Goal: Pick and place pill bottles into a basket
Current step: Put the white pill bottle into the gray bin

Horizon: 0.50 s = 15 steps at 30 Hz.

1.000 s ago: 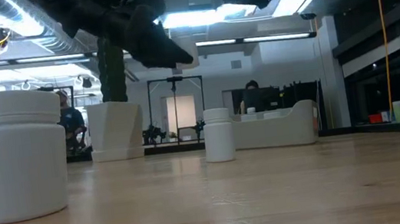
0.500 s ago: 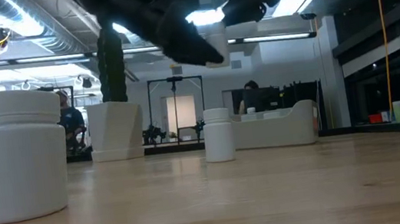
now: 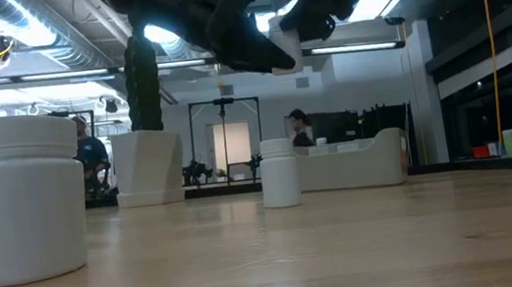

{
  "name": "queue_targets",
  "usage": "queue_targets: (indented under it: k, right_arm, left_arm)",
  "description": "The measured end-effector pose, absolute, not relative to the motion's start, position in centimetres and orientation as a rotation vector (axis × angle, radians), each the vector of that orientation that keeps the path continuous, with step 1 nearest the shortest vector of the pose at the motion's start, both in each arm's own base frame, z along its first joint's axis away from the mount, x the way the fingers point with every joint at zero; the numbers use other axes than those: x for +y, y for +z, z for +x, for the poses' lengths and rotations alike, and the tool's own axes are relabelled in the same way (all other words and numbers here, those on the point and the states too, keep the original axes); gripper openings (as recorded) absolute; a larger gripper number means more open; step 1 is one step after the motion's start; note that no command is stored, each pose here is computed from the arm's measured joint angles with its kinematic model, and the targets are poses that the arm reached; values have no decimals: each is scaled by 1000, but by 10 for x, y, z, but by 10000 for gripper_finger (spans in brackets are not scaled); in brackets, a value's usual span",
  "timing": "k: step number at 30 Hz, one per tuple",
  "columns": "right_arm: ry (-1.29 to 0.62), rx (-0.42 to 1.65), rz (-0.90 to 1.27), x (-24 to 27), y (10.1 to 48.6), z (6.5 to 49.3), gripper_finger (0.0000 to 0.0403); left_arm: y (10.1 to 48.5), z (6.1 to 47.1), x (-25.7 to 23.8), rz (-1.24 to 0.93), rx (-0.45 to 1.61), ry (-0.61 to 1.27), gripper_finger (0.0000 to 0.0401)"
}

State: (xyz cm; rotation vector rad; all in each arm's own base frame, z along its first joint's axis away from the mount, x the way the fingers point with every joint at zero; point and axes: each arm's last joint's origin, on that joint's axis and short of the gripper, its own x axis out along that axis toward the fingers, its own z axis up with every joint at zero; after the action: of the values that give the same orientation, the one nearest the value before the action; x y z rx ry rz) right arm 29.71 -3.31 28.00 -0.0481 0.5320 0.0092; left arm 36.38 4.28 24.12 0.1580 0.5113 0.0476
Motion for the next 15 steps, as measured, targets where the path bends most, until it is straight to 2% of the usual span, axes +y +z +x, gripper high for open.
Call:
queue_targets:
  k: [15]
  right_arm:
    - [23, 498, -133, -34, 280, 302, 268]
  left_arm:
    - [240, 363, 48, 171, 524, 55, 166]
